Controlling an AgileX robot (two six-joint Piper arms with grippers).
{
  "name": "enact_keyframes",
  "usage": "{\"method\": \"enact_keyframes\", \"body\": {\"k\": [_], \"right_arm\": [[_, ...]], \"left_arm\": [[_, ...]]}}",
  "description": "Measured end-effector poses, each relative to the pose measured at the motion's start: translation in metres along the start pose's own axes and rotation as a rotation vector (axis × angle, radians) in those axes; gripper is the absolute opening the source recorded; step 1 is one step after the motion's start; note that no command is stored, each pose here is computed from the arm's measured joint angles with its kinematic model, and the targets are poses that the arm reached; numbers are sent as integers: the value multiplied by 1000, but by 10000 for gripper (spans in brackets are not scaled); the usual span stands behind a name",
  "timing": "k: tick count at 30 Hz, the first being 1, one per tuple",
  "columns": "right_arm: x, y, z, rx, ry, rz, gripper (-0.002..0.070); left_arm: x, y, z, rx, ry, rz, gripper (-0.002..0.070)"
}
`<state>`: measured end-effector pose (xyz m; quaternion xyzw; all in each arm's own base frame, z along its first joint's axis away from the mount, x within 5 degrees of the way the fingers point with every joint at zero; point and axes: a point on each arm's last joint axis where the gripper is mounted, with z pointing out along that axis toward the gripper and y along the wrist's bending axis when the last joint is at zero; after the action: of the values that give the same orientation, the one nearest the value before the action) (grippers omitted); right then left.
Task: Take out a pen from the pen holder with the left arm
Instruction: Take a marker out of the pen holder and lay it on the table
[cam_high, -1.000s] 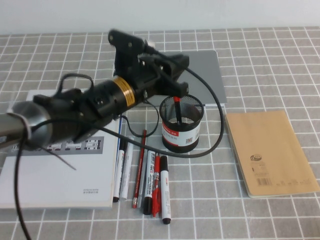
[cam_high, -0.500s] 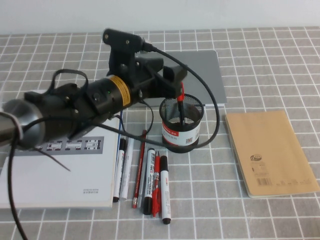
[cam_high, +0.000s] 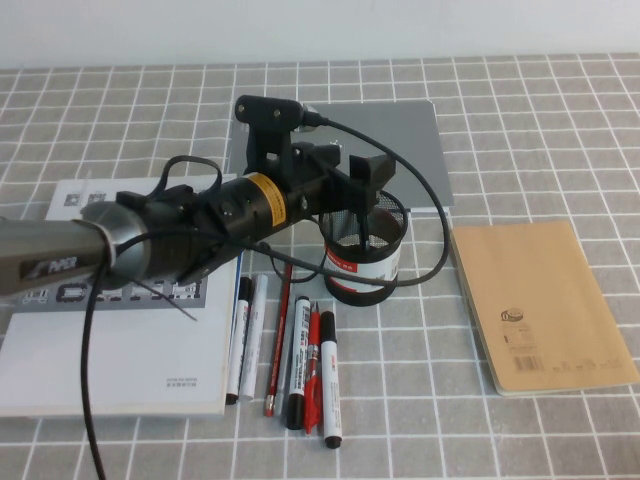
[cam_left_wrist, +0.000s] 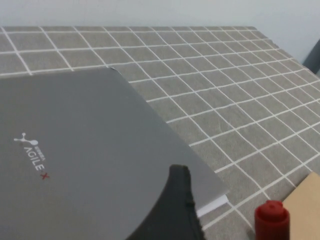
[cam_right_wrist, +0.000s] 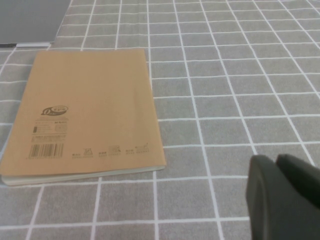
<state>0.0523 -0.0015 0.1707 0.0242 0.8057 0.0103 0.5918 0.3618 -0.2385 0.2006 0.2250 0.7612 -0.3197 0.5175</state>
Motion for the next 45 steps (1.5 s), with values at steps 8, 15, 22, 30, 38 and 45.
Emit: {"method": "enact_keyframes", "body": {"k": [8, 15, 22, 30, 38, 45], "right_arm": [[0, 0, 0, 0, 0, 0, -13], [0, 0, 0, 0, 0, 0, -13], [0, 0, 0, 0, 0, 0, -13], [0, 0, 0, 0, 0, 0, -13], [0, 0, 0, 0, 0, 0, -13], [0, 0, 0, 0, 0, 0, -13]], "left_arm": [[7, 3, 8, 4, 13, -56, 378], [8, 3, 9, 5, 17, -78, 230], [3, 0, 7, 30, -7, -50, 56], [-40, -17, -17, 64, -91, 110, 56], [-98, -49, -70, -52, -113, 187, 56], [-120, -60, -125, -318, 4, 131, 56]]}}
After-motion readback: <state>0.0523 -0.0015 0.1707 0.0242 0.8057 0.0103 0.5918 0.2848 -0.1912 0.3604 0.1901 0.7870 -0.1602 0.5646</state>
